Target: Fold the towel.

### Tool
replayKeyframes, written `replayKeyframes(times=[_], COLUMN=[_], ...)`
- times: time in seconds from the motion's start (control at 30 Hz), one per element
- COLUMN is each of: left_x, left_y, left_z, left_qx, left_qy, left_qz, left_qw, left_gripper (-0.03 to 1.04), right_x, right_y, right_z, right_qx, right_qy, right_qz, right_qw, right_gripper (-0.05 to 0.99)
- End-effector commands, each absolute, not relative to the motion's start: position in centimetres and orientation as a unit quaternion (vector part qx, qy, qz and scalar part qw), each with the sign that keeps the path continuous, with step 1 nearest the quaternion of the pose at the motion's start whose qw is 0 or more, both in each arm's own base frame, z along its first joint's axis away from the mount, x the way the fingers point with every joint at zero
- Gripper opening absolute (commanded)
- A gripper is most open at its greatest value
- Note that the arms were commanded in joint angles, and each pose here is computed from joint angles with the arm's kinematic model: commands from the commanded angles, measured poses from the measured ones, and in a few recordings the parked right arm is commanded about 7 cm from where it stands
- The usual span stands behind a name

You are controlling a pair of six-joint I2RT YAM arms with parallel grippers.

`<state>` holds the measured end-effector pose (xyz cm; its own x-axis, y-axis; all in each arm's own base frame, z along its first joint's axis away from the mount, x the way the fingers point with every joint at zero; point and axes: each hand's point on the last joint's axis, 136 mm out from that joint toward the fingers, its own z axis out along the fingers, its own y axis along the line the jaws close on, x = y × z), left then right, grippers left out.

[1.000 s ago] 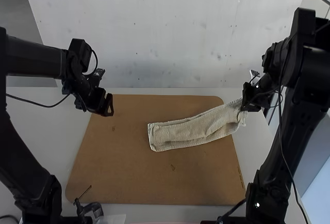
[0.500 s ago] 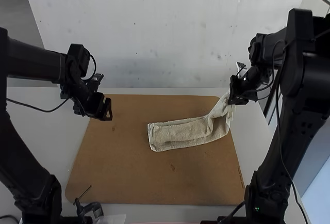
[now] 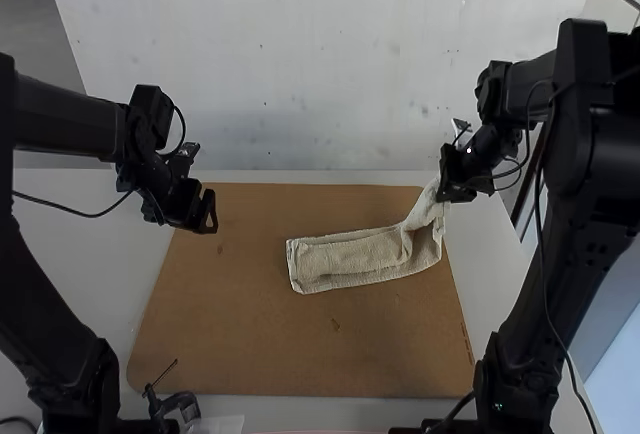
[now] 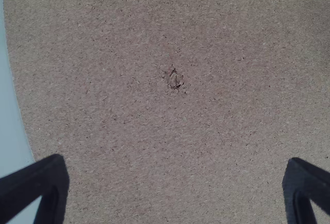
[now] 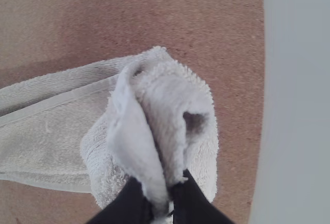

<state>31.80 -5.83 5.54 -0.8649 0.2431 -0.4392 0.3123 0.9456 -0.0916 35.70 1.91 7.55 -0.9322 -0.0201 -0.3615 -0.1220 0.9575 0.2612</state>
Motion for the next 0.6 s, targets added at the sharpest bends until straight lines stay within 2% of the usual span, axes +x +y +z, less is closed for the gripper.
replayKeyframes(times=[0.0,0.23,0.57], left_x=[31.7,31.7,31.7], left_y=[-5.7,-5.7,-5.8], left_z=[5.9,5.8,5.8], left_qx=[0.139,0.138,0.14], left_qy=[0.961,0.961,0.961], left_qz=[-0.084,-0.085,-0.085], left_qw=[0.225,0.224,0.224], left_gripper=[0.92,0.92,0.92], right_x=[36.0,34.6,31.7], right_y=[4.9,9.7,16.1], right_z=[10.4,11.2,8.6], right_qx=[-0.06,-0.103,-0.162], right_qy=[0.963,0.958,0.954], right_qz=[0.162,0.182,0.201], right_qw=[0.209,0.198,0.15], right_gripper=[0.02,0.02,0.02])
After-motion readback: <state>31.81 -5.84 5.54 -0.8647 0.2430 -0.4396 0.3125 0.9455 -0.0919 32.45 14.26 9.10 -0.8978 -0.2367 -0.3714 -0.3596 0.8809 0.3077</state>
